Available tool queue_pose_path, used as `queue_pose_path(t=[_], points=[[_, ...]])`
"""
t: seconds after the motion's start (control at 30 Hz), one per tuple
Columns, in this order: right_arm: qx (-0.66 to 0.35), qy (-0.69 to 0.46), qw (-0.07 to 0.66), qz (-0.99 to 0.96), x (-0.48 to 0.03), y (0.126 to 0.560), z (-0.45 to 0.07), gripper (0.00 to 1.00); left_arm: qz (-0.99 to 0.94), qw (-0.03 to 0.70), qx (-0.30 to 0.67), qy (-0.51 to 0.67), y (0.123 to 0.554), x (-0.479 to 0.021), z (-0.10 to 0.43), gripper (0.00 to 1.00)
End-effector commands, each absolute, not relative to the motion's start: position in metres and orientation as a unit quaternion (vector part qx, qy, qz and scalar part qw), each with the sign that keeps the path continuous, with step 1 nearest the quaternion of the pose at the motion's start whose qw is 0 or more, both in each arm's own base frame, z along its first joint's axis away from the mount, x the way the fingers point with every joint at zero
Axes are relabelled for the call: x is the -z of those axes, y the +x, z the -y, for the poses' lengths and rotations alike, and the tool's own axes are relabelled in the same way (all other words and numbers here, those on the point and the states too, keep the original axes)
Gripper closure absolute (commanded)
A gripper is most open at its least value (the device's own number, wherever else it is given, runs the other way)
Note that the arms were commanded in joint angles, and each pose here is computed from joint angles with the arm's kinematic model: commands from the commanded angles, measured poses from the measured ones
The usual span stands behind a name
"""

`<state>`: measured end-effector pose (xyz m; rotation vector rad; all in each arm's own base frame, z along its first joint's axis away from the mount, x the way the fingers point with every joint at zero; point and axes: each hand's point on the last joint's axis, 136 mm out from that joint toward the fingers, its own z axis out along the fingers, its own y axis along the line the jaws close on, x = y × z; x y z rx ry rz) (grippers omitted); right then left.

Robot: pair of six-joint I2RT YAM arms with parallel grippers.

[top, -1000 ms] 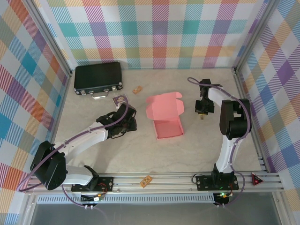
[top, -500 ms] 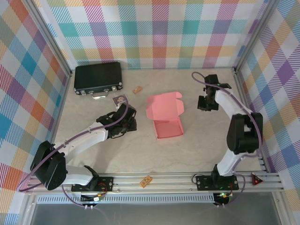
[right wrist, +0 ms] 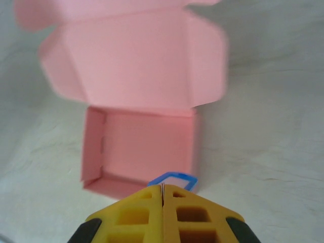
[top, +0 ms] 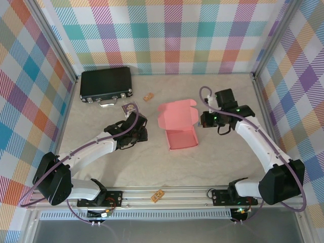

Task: Fold the paper box

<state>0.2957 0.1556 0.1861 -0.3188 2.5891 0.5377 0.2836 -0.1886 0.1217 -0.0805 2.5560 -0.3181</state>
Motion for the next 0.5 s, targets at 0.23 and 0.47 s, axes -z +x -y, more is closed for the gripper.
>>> queue_pose_path(t=[0.23,0.47], points=[[-0.211,-0.191,0.161,-0.945,-0.141,0.257,-0.210,1.00,-0.954,0.272,0.127,-0.022,0.284,-0.125,0.199,0.77],[-0.173,-0.178,0.107,-0.963,-0.096,0.262,-0.213,1.00,-0.954,0.268,0.130,-0.021,0.283,-0.124,0.200,0.77]])
